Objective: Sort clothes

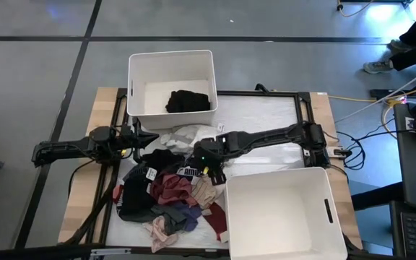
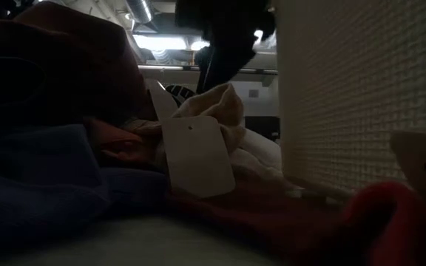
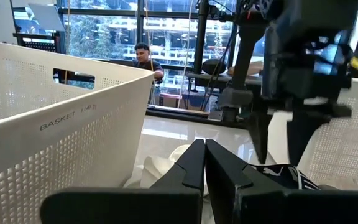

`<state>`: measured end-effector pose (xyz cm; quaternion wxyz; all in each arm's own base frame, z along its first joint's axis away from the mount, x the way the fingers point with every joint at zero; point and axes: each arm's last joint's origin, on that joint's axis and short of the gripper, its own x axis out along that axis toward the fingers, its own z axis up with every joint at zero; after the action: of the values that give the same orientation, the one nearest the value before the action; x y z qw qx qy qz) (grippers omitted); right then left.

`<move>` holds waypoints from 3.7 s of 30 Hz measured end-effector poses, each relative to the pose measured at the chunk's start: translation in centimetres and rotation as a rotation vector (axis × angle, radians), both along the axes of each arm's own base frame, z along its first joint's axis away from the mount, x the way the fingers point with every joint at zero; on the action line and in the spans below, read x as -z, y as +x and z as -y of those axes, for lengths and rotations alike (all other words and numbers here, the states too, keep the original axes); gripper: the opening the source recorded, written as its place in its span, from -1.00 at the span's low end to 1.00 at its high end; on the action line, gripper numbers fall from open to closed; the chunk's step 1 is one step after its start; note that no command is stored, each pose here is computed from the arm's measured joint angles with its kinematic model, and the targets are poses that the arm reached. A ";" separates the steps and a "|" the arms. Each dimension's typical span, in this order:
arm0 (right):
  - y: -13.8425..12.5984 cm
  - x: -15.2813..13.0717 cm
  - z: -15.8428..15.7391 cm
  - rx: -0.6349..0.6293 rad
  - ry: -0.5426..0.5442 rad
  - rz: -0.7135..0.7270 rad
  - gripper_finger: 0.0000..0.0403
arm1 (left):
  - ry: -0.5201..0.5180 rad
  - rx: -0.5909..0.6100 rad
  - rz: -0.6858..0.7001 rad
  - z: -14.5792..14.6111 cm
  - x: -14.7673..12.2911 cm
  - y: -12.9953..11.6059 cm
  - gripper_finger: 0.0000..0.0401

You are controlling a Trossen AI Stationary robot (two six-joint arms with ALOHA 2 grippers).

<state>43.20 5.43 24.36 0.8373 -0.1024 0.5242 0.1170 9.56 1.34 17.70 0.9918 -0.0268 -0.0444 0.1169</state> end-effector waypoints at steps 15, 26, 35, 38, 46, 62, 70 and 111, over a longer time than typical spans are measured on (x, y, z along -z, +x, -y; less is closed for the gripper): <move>0.8 1.0 -0.2 -0.069 -0.022 0.107 -0.67 | 0.003 0.000 0.022 0.0 -0.2 0.0 -0.98; 1.4 -1.2 0.1 -0.034 -0.140 0.180 -0.96 | 0.003 0.000 0.022 0.0 -0.2 0.0 -0.98; 1.7 -6.6 0.7 0.040 -0.307 0.274 -0.98 | 0.010 -0.002 0.020 0.0 -0.2 0.0 -0.98; 1.7 -8.5 1.3 0.077 -0.354 0.308 -0.97 | 0.010 -0.002 0.020 0.0 -0.2 0.0 -0.98; 1.3 -12.3 3.7 0.157 -0.378 0.382 -0.98 | 0.010 -0.002 0.020 0.0 -0.2 0.0 -0.98; -0.9 -19.4 5.0 0.249 -0.447 0.597 -0.96 | -0.011 0.000 0.025 0.0 -0.2 0.0 -0.98; -4.5 -23.1 5.2 0.333 -0.433 0.690 -0.96 | -0.011 0.000 0.024 0.0 -0.2 0.0 -0.98; -25.4 -32.1 -7.9 0.110 0.165 0.896 -0.95 | -0.023 0.001 0.027 0.0 -0.2 0.0 -0.98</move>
<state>17.75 13.29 56.43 0.9917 -0.0479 0.1039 0.0579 9.54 1.35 17.91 0.9908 -0.0399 -0.0566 0.1164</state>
